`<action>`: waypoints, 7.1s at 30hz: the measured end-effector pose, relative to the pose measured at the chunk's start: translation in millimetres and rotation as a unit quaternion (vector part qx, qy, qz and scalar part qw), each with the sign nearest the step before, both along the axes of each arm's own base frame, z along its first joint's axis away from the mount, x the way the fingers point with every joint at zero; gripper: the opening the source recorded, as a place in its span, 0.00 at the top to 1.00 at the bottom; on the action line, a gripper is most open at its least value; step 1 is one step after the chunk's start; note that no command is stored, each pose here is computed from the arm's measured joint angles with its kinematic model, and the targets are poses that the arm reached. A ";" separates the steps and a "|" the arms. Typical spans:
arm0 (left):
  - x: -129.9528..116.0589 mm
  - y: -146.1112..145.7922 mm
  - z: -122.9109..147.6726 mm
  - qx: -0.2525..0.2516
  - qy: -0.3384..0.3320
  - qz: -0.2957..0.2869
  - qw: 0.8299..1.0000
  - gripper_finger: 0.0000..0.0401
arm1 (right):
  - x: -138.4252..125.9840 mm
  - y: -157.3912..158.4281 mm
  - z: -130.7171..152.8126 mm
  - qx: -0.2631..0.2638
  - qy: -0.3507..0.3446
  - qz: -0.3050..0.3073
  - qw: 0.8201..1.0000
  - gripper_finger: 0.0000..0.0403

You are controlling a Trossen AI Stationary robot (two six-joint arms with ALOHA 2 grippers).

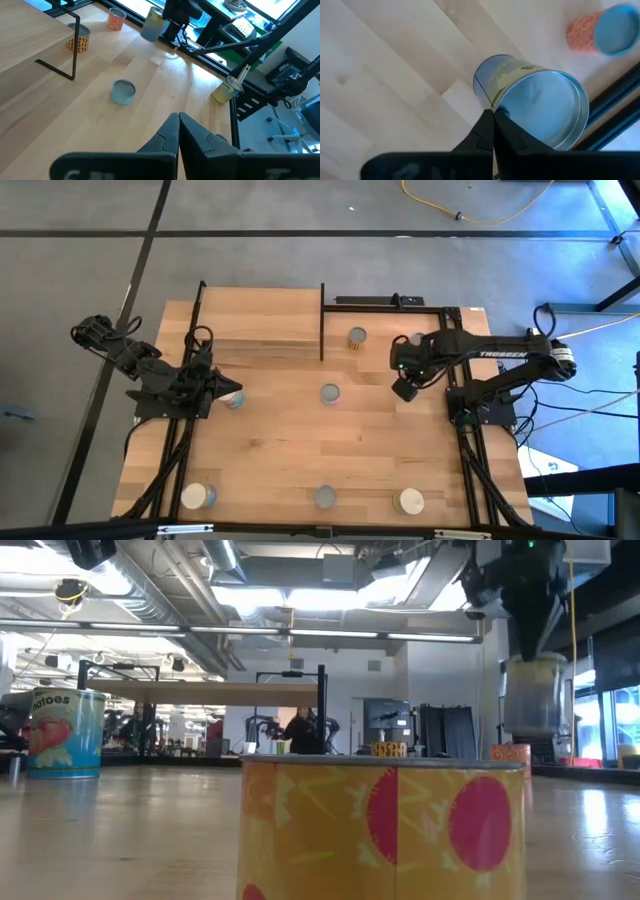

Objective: Pick and place cans onto a shelf
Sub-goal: Put the blue canned peas on the shelf

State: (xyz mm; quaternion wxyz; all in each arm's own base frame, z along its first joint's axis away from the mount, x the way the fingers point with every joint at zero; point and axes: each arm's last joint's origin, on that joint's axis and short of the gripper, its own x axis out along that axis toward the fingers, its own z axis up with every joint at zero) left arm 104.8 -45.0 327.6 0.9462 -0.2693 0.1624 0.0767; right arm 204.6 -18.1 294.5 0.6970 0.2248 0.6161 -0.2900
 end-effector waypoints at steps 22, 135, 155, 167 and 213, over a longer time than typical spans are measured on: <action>-0.6 0.3 -1.7 0.005 0.008 0.000 1.000 1.00 | 95.2 -9.5 109.0 -0.087 -0.069 0.176 0.978 1.00; 64.7 9.8 -26.7 0.077 0.110 0.017 0.991 0.91 | 80.0 16.5 209.3 -0.083 -0.367 0.338 0.863 0.97; 154.2 34.9 -81.9 0.286 0.188 -0.114 0.933 0.83 | 1.6 10.5 236.3 -0.168 -0.349 0.273 0.881 0.97; 179.9 28.9 -127.2 0.354 0.262 -0.161 0.883 0.84 | -5.1 10.6 231.7 -0.158 -0.319 0.278 0.892 0.97; 204.9 41.7 -114.2 0.284 0.313 -0.165 0.891 0.84 | -6.4 10.7 229.8 -0.160 -0.304 0.292 0.893 0.97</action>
